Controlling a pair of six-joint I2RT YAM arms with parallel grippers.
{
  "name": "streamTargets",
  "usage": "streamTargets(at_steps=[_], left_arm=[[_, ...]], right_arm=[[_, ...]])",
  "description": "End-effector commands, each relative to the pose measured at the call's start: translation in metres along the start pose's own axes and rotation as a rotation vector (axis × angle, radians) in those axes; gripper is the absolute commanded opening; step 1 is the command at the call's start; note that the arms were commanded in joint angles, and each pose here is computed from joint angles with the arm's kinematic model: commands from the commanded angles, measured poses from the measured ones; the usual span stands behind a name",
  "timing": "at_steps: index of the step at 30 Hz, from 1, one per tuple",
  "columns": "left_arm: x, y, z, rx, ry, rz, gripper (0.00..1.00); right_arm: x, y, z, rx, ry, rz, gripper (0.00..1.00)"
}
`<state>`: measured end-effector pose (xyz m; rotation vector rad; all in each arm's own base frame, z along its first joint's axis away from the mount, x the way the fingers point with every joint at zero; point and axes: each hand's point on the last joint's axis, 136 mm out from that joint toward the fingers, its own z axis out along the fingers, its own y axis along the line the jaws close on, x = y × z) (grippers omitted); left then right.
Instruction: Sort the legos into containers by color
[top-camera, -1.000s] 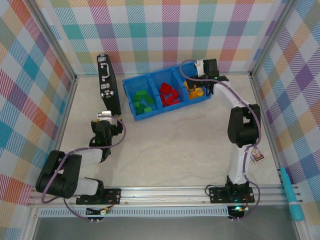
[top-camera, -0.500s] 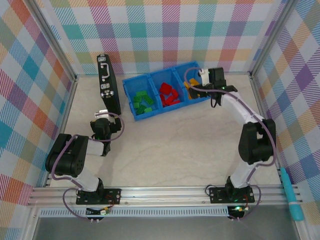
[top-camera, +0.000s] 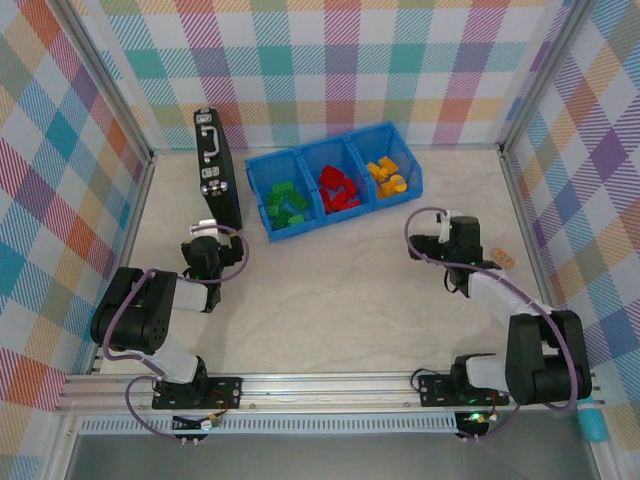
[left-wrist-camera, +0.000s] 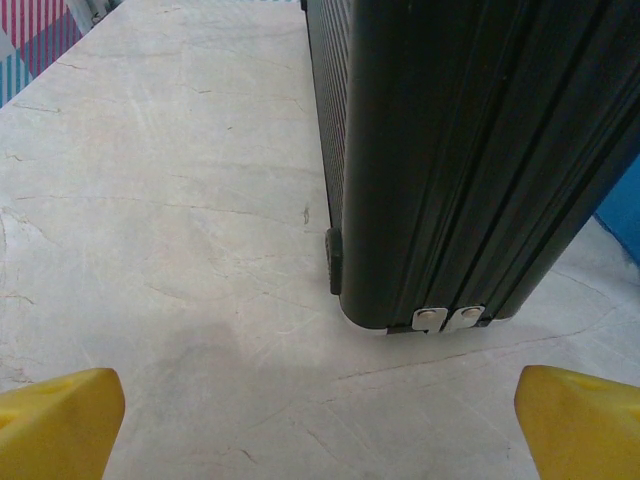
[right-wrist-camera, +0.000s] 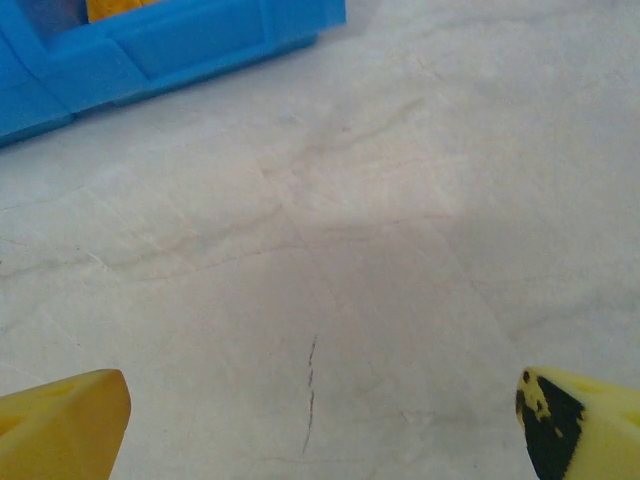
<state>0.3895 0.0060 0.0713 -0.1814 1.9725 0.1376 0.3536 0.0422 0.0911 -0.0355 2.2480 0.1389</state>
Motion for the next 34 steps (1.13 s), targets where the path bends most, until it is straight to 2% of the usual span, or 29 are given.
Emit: streamTargets(at_steps=[1,3,4,6,10,11,34], left_arm=[[-0.014,0.0,0.0,0.009,-0.041,-0.029,1.0],[-0.014,0.0,0.0,0.009,-0.043,-0.029,1.0],[-0.015,0.0,0.0,0.009,-0.044,-0.03,1.0],[-0.015,0.0,0.0,0.009,-0.045,-0.03,1.0],[-0.015,-0.004,0.0,0.028,-0.041,-0.022,1.0],[-0.014,-0.005,0.001,0.036,-0.036,-0.018,1.0],[-0.014,-0.005,0.003,0.052,-0.027,-0.027,1.0]], right_arm=[[-0.061,0.001,-0.009,0.014,-0.287,-0.101,0.99],[-0.057,-0.014,-0.002,0.045,-0.283,-0.084,0.99],[-0.052,-0.017,0.003,0.003,-0.259,-0.047,0.99],[-0.045,-0.022,0.01,-0.011,-0.289,-0.012,0.99],[-0.031,-0.014,0.027,-0.066,-0.341,-0.058,0.99],[-0.027,-0.01,0.031,-0.085,-0.305,-0.061,0.99],[-0.028,-0.019,0.034,-0.048,-0.282,-0.025,0.99]])
